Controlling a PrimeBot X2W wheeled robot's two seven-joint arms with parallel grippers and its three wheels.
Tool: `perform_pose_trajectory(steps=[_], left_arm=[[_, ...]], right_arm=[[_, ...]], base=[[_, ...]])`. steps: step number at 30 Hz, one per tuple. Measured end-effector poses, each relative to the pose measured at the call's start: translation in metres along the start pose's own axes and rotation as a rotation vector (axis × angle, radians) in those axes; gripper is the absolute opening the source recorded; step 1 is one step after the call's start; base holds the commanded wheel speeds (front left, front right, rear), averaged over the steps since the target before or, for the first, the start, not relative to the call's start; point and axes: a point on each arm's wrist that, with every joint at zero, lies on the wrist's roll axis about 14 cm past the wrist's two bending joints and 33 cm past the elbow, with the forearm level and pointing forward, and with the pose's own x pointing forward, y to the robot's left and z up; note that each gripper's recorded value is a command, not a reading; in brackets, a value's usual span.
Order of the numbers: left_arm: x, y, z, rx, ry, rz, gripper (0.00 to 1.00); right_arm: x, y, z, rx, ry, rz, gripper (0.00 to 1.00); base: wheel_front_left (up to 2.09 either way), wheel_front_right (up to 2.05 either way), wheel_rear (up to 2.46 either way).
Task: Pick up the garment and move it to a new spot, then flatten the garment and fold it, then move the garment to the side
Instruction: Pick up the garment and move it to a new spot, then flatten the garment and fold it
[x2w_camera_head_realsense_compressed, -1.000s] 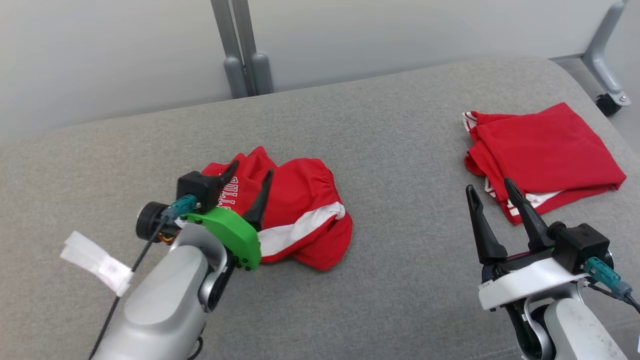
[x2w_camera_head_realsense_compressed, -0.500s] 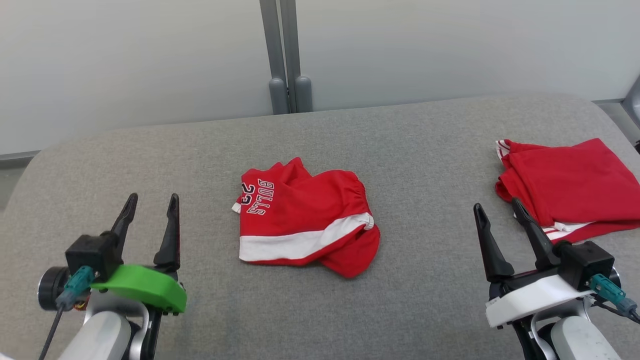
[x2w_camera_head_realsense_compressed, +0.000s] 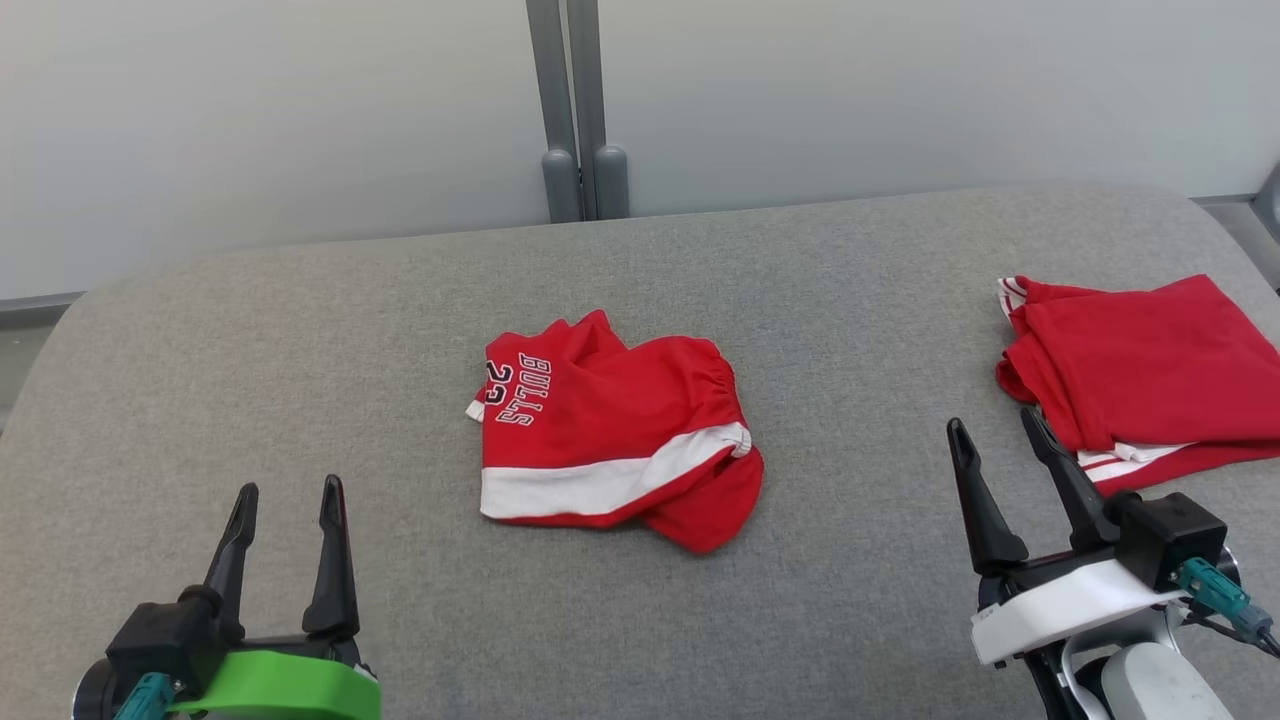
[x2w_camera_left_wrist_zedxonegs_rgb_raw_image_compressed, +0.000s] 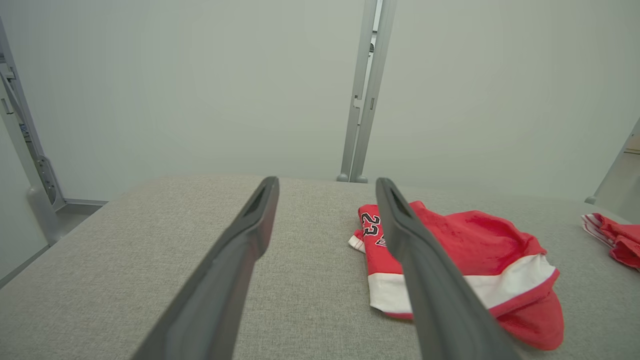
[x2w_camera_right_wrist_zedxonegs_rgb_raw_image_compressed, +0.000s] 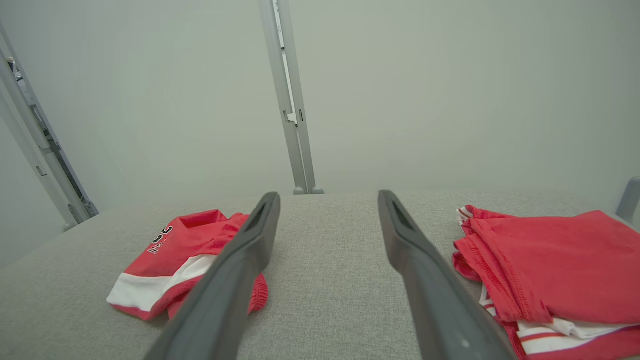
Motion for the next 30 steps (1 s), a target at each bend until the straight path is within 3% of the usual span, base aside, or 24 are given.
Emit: perform_pose_trajectory(steps=[21,30], left_arm=[[-0.005,0.008,-0.005,-0.008,-0.008,0.020,1.00],[-0.021,0.017,-0.009,0.000,0.005,0.048,1.00]], right_arm=[[0.002,0.004,-0.019,0.003,0.066,0.032,1.00],[0.043,0.043,-0.056,-0.067,0.290,0.225,1.00]], base=[[0.00,0.00,0.00],[0.00,0.00,0.00]])
